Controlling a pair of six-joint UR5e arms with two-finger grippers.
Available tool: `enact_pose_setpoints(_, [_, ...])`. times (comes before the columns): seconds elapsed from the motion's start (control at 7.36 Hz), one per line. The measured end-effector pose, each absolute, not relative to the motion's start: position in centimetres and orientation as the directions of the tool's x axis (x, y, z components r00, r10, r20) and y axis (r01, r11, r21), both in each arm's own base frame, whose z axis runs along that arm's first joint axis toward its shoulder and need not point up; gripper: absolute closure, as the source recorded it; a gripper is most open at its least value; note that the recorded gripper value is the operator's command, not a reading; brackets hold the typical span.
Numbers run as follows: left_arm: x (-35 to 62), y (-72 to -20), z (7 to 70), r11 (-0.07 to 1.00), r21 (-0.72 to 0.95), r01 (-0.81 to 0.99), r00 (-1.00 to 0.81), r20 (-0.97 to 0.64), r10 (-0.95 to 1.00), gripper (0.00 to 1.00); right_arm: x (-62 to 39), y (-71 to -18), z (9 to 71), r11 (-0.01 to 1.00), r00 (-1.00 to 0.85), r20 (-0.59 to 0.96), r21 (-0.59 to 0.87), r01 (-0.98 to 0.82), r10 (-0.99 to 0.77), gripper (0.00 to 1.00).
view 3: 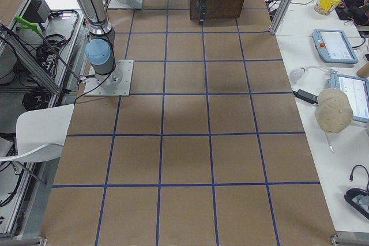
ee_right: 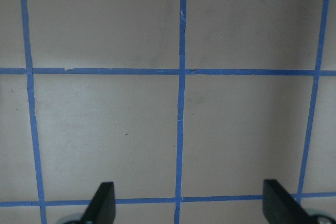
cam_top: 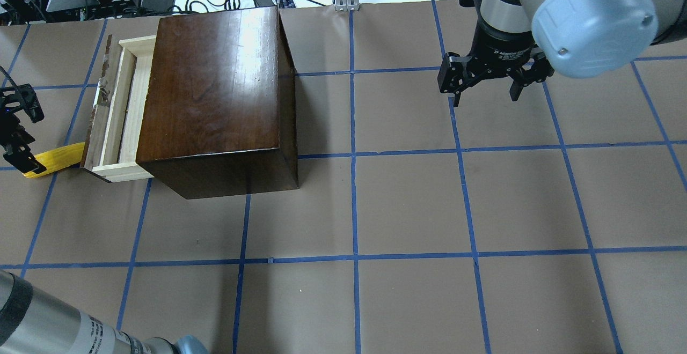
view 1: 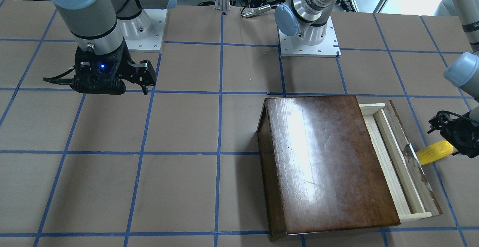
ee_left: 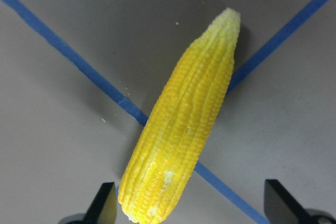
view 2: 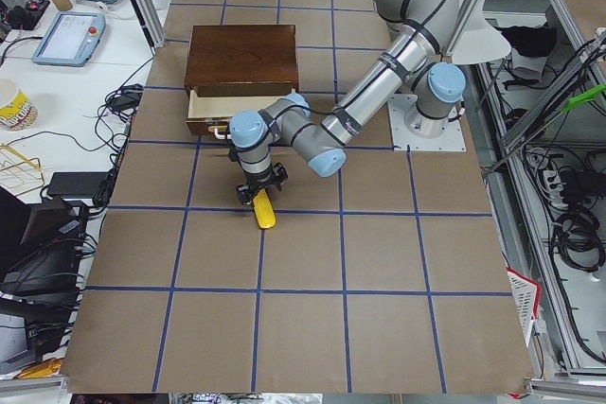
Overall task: Open drawer and put corn inside
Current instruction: 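Lower the left gripper and grasp the yellow corn cob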
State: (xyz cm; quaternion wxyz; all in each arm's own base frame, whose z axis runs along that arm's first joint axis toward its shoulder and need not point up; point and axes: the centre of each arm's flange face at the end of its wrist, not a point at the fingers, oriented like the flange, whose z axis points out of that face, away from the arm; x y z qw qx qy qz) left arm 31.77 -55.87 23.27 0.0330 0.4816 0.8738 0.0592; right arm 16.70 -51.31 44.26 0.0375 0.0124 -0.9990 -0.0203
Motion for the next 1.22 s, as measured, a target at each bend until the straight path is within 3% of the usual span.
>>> enact_pose_setpoints(0.41, [32.2, -56.5, 21.0, 0.426, 0.124, 0.896, -0.433, 0.034, 0.901, 0.02, 16.7, -51.3, 44.2, 0.999, -0.997, 0.074, 0.042, -0.023, -0.026, 0.0])
enact_pose_setpoints(0.68, [32.6, -56.9, 19.9, 0.392, 0.122, 0.912, -0.398, 0.035, 0.917, 0.17, 16.7, -51.3, 44.2, 0.999, -0.997, 0.074, 0.042, -0.023, -0.026, 0.0])
enact_pose_setpoints(0.95, [32.6, -57.2, 19.2, 0.367, 0.11, 0.924, -0.372, 0.03, 0.928, 0.52, 16.7, -51.3, 44.3, 0.999, -0.997, 0.074, 0.04, -0.023, -0.026, 0.0])
enact_pose_setpoints(1.09, [32.6, -57.3, 19.1, 0.363, 0.104, 0.926, -0.368, 0.029, 0.93, 0.77, 16.7, -51.3, 44.3, 0.999, -0.997, 0.074, 0.04, -0.023, -0.026, 0.0])
enact_pose_setpoints(1.22, [32.6, -57.3, 19.0, 0.363, 0.101, 0.926, -0.367, 0.024, 0.93, 0.92, 16.7, -51.3, 44.3, 0.999, -0.997, 0.074, 0.041, -0.023, -0.026, 0.0])
